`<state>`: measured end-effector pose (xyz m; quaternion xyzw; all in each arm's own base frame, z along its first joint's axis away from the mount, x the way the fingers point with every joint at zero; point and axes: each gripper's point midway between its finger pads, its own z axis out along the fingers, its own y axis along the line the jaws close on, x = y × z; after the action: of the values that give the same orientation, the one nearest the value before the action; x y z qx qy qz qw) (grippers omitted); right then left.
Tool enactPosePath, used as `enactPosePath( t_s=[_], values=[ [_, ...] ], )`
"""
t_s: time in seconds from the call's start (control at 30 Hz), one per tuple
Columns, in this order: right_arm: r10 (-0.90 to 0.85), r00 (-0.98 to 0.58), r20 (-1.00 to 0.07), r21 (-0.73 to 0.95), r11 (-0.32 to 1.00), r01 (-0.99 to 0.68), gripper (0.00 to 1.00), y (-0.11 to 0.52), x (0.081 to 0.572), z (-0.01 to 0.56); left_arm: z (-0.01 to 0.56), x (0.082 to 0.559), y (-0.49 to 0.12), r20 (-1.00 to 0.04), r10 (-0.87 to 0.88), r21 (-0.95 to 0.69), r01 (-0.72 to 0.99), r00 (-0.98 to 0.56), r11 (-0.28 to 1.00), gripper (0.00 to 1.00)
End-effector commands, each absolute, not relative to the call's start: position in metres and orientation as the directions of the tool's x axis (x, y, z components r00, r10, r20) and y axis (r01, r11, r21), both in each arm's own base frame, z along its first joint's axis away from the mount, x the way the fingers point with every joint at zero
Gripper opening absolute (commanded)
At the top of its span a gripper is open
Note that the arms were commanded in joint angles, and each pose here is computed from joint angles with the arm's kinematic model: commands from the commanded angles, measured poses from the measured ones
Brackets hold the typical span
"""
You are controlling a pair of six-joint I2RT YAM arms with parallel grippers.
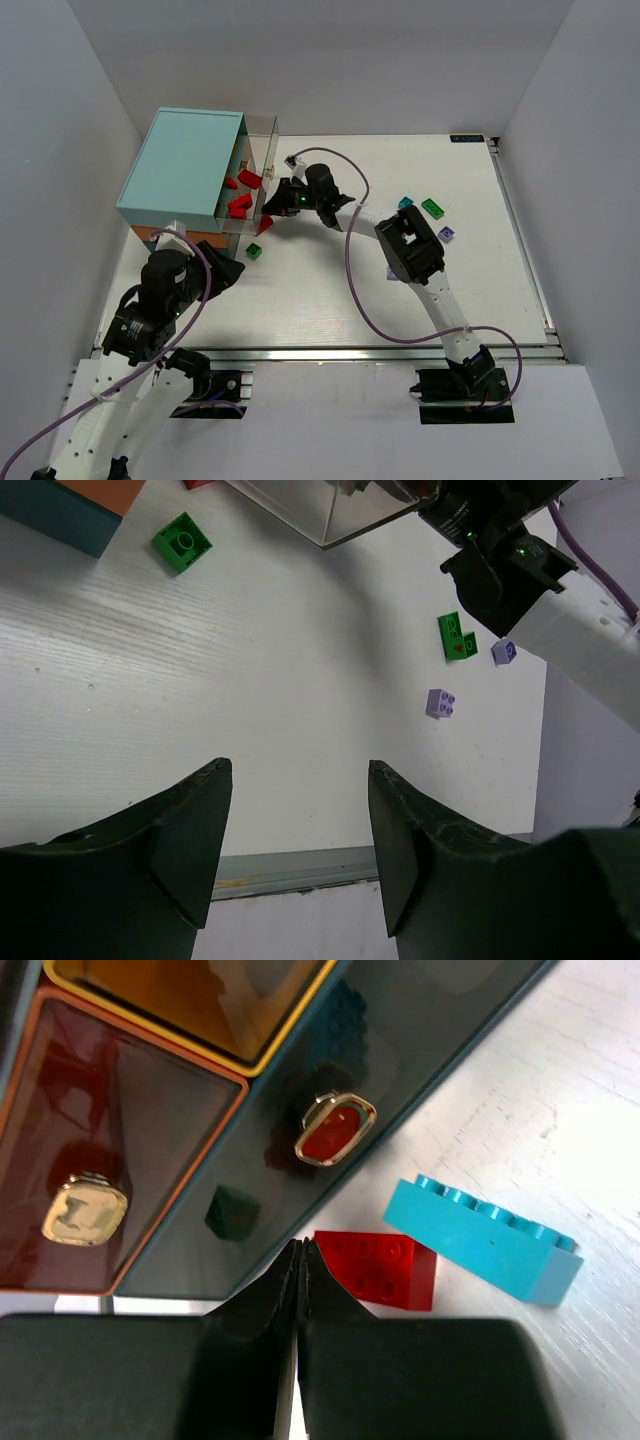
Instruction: Sort the legos into containers by color
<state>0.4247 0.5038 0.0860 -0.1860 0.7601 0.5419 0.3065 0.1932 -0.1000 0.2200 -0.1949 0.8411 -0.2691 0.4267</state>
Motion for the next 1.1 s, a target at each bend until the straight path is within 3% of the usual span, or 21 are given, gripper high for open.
enactPosePath(
  t_s=[0.0, 0.6, 1.07],
  values=[
    [0.069, -0.739, -0.67, 0.714, 0.331, -0.617, 0.0, 0.521, 0.422, 0.095, 0.231, 0.193, -0.097, -0.618, -0.571, -0.623, -0.105, -0.541, 0.775, 0.67],
    [-0.003, -0.736, -0.677, 0.633, 0.508, -0.584, 0.0, 0.509, 0.426, 0.047, 0.235, 0.188, -0.091, -0.625, -0.573, -0.616, -0.116, -0.531, 0.779, 0.67],
    [-0.111, -0.717, -0.688, 0.535, 0.59, -0.605, 0.0, 0.42, 0.403, 0.04, 0.234, 0.188, -0.091, -0.633, -0.582, -0.631, -0.096, -0.51, 0.77, 0.68]
  ],
)
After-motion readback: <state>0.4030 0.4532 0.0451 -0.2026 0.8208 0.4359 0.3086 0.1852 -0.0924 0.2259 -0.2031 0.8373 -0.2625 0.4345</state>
